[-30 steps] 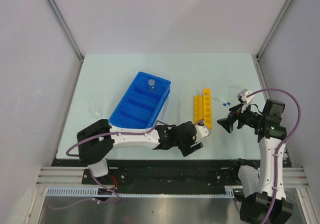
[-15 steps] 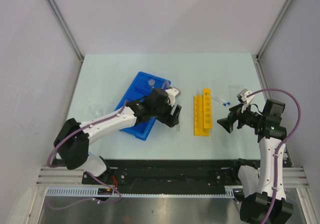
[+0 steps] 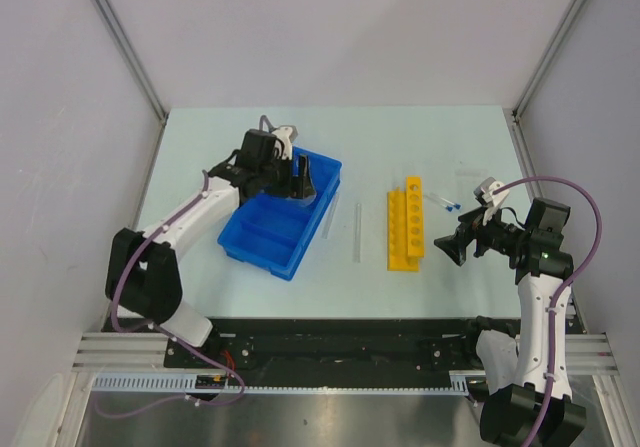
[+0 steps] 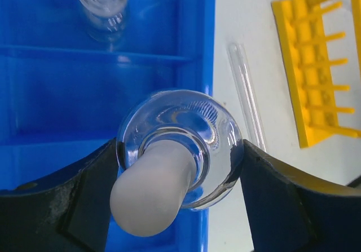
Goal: Organize the chemistry lab equipment
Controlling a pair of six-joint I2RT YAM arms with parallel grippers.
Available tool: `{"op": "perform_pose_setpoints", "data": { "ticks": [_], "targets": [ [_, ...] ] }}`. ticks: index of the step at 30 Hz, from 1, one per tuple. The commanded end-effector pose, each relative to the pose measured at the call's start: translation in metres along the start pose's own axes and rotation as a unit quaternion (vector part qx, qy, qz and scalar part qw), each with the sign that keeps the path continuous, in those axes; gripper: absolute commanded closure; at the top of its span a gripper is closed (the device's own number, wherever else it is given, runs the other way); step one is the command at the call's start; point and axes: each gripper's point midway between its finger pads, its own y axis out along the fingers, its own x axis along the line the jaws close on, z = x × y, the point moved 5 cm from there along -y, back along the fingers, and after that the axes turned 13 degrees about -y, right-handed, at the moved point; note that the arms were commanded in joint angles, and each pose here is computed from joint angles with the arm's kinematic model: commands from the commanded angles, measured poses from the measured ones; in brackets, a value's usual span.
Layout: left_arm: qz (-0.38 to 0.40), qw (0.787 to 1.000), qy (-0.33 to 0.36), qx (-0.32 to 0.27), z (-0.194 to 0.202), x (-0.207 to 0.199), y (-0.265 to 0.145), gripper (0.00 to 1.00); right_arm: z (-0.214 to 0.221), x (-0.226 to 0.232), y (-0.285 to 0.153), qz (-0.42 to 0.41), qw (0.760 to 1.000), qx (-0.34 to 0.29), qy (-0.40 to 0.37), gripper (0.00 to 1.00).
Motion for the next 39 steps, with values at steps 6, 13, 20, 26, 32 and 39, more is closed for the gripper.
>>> {"op": "perform_pose_setpoints", "data": {
  "ticks": [6,13,20,26,32,39],
  "targets": [
    [-0.053,0.998,0.014,-0.029,-0.047,0.012,0.021,0.7,-0.003,-0.001,0.0,0.001,1.0,-0.007,-0.016,0.0],
    [-0.116,0.993,0.024,-0.028,-0.046,0.035,0.041,0.7,-0.003,0.0,0.0,-0.001,1.0,-0.007,-0.016,0.0],
    [-0.159,0.986,0.038,-0.013,-0.036,0.051,0.064,0.69,-0.003,0.0,-0.001,0.001,1.0,-0.007,-0.017,0.0],
    [-0.187,0.981,0.042,-0.008,-0.029,0.065,0.076,0.57,-0.003,0.0,0.0,0.001,1.0,-0.007,-0.018,0.0],
    [-0.193,0.98,0.046,-0.013,-0.029,0.066,0.075,0.33,-0.003,0.0,0.0,0.0,1.0,-0.007,-0.017,0.0],
    [-0.184,0.982,0.046,-0.029,-0.036,0.058,0.062,0.02,-0.003,0.0,-0.001,0.002,1.0,-0.007,-0.018,0.0]
  ]
}}
